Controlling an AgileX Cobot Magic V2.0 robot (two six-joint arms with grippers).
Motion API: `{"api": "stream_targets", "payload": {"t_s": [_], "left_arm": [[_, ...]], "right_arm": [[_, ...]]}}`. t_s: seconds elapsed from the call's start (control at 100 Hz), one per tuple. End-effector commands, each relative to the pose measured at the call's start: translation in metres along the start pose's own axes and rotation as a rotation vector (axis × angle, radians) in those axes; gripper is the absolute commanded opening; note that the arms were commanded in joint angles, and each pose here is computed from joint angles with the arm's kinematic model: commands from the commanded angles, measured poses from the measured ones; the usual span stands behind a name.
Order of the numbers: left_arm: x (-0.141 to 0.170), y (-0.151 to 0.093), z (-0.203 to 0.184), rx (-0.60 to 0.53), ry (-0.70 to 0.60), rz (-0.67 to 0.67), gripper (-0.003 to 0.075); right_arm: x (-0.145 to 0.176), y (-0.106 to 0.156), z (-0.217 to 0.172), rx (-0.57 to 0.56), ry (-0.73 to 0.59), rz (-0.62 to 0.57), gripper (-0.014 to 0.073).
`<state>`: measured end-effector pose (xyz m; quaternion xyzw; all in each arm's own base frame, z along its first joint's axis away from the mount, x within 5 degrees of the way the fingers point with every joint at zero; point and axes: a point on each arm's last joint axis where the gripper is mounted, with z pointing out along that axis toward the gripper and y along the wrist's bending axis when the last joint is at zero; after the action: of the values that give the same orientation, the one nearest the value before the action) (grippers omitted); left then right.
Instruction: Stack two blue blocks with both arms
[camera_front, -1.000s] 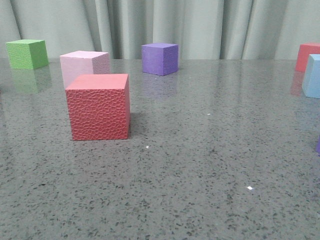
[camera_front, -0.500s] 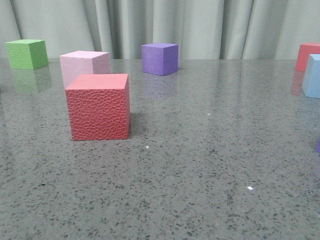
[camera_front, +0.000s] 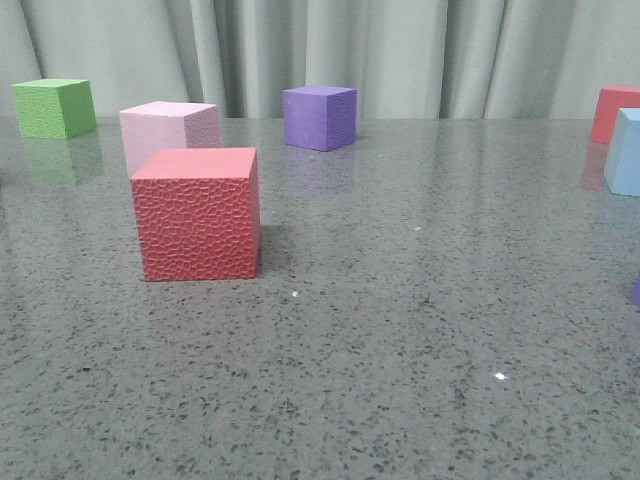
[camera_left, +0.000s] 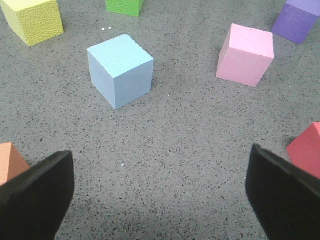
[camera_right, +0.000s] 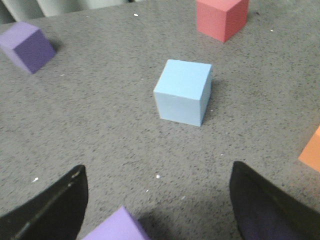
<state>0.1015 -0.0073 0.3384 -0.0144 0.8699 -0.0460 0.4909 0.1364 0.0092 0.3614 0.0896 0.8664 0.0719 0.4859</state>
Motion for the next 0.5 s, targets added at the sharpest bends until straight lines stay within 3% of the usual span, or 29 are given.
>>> {"api": "stream_targets", "payload": {"t_s": [0.0, 0.17, 0.49], "left_arm": [[-0.015, -0.002, -0.005, 0.011, -0.094, -0.007, 0.0663], [-0.015, -0.002, -0.005, 0.011, -0.094, -0.007, 0.0663], [-0.015, -0.002, -0.005, 0.011, -0.094, -0.007, 0.0663]], "right_arm": [[-0.027, 0.005, 0.009, 0.031, -0.046, -0.005, 0.058], [-0.056, 0.01, 0.042, 0.099, 0.023, -0.004, 0.058], [-0.088, 0.021, 0.093, 0.126, 0.097, -0.006, 0.058]]}}
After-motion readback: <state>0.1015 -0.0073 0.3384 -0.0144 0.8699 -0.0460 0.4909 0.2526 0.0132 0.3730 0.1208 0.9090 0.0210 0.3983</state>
